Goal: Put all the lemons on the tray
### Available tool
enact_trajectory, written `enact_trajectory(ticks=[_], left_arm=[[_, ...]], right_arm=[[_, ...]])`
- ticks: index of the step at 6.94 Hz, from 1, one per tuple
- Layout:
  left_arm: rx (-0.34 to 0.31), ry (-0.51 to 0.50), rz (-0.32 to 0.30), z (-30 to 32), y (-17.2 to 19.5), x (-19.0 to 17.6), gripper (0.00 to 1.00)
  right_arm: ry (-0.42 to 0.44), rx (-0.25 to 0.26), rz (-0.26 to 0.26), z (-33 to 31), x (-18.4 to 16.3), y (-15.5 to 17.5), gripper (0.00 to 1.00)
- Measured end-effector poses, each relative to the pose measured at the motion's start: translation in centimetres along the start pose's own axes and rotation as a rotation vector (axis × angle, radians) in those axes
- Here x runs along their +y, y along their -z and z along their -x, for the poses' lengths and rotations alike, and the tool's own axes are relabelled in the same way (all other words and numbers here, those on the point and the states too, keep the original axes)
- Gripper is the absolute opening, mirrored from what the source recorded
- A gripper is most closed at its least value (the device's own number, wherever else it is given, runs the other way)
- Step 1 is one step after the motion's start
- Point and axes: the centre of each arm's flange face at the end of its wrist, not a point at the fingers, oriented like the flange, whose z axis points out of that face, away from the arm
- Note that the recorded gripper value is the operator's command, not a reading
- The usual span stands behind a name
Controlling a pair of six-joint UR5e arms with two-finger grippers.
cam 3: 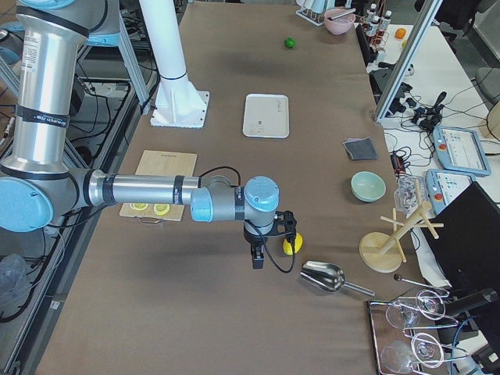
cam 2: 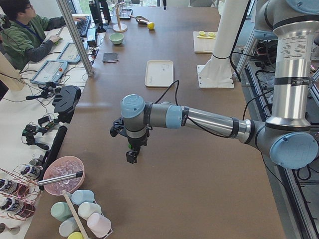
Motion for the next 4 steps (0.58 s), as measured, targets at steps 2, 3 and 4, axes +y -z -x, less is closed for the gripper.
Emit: enact_trajectory(ticks=[2, 3, 4], left_arm=[[-0.013, -0.036, -0.038, -0.34, 0.47, -0.42, 0.99], [-0.024, -0.059, -0.064, -0.43, 0.71, -0.74, 0.99], [-0.037, -0.088, -0.101, -0.59, 1.04, -1.17, 0.99]], right_arm=[[0.001, 0.000, 0.001, 0.00, 0.00, -0.04, 1.00], [0.008, 0.001, -0.007, 0.02, -0.06, 0.01, 1.00], [0.039, 0.004, -0.043, 0.19, -0.35, 0.25, 1.00]])
